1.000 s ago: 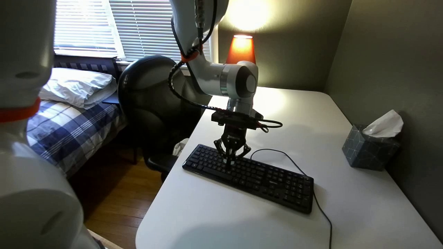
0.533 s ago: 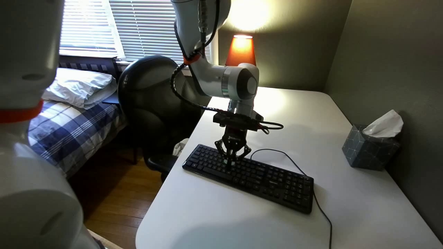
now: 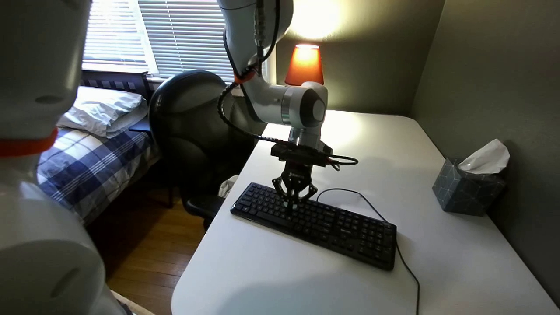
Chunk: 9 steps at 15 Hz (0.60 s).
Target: Press a key on the keyboard.
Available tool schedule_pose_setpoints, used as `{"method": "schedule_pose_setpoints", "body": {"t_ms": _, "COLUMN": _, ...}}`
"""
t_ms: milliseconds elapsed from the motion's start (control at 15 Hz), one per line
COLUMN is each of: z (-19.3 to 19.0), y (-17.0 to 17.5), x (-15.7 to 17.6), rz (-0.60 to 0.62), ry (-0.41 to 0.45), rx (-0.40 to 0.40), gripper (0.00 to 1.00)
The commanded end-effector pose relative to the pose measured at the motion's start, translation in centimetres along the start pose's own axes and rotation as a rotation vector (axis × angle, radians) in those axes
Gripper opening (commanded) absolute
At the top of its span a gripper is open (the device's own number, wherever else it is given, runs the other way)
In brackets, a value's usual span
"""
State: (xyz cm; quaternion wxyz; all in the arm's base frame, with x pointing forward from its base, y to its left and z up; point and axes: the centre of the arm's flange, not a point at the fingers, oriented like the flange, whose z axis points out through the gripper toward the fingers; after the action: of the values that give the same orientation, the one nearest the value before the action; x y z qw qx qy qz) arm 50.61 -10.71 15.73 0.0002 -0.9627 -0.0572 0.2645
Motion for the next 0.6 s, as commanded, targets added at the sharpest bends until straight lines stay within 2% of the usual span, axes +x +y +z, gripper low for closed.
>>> {"method": "schedule_pose_setpoints", "body": {"t_ms": 0, "z": 0.41, "y": 0.2, "x": 1.01, "rz": -0.011, "ry": -0.014, "rx": 0.021, "gripper": 0.0}}
{"method": "schedule_pose_setpoints", "body": {"t_ms": 533, "z": 1.05, "y": 0.31, "x": 1.47, "rz": -0.007, "ry": -0.021, "rx": 0.016, "gripper": 0.0}}
